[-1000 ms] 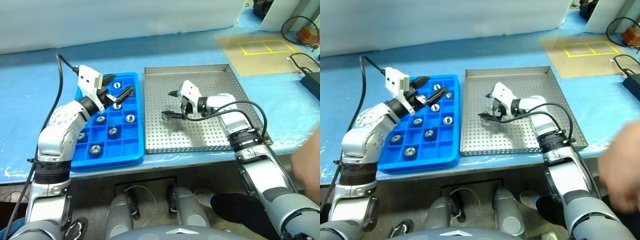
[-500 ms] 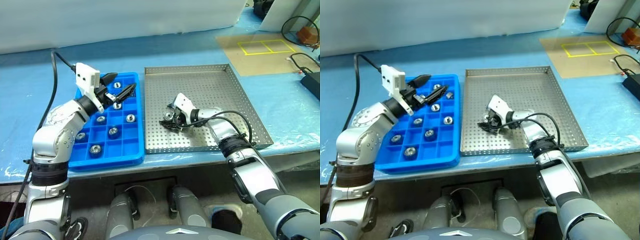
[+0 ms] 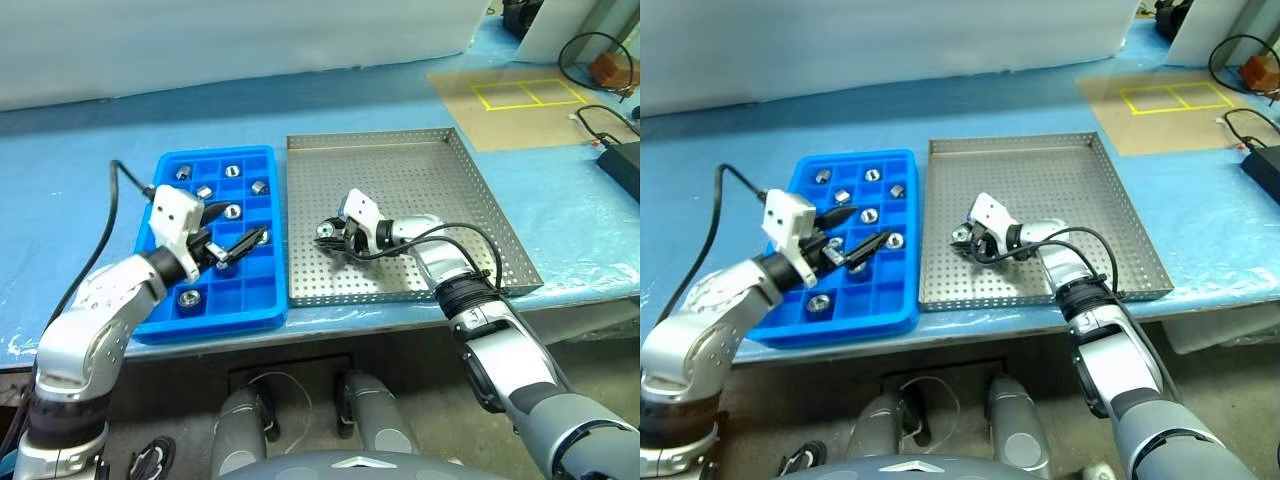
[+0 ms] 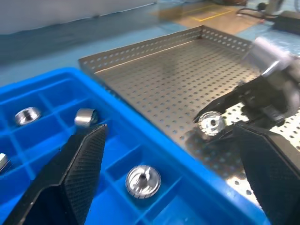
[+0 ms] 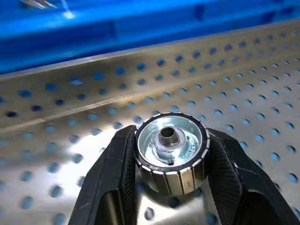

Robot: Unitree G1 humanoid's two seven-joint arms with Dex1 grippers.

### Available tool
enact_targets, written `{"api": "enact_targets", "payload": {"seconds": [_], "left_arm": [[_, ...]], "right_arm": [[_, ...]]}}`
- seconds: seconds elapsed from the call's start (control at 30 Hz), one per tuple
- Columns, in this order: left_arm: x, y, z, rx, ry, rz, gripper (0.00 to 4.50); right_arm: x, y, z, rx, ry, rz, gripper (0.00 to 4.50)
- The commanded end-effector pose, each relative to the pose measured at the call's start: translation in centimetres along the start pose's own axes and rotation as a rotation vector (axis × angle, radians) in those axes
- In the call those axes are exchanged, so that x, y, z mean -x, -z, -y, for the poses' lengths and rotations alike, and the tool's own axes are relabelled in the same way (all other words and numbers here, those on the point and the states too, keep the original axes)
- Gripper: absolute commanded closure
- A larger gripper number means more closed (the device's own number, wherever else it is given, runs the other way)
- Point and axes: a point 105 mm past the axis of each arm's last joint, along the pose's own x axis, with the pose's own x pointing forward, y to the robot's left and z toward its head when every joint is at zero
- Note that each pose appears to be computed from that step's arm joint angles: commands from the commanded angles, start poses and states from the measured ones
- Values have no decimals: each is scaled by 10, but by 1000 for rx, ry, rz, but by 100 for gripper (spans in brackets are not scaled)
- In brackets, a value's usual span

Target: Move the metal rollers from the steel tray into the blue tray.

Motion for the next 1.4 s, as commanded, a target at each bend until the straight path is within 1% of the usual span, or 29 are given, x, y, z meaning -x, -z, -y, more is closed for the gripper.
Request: {"api": "enact_targets", "payload": {"seconds": [0.03,0.17,0.27,0.33,0.4,0.5,0.57,0.67,0.87,1.0,1.1,1.27,1.4], "left_arm": [[24,-19,5,-17,-18,65,0],[53,-29,-8,-43,-72,71,0],[73,-35,-15,-79,-82,46,0],[82,-34,-15,-106,-73,10,0],[88,-33,-14,-116,-56,-15,0],[89,-30,-12,-121,-50,-31,0],[85,-30,-8,-115,-49,-25,0],[81,-27,-1,-89,-34,-15,0],[76,-23,5,-65,-8,-26,0],[71,-24,9,-33,6,-8,0],[71,-18,12,-23,8,-27,0],[73,-18,9,-18,-8,-24,0],[73,-18,11,-13,-13,-20,0]], "right_arm": [[-1,-40,8,21,26,110,277],[-7,-76,-1,21,-78,206,277],[-12,-92,-26,24,-252,236,277],[-14,-87,-52,52,-395,199,277],[-9,-76,-75,85,-528,147,277],[-3,-67,-85,30,-614,103,277],[-1,-56,-90,38,-652,61,277],[-5,-50,-93,20,-622,49,277],[0,-48,-96,-17,-563,28,277],[-6,-54,-95,-69,-526,41,277],[-11,-63,-96,-113,-520,47,277],[-19,-72,-101,-190,-538,22,277],[-26,-74,-104,-211,-534,5,277]]}}
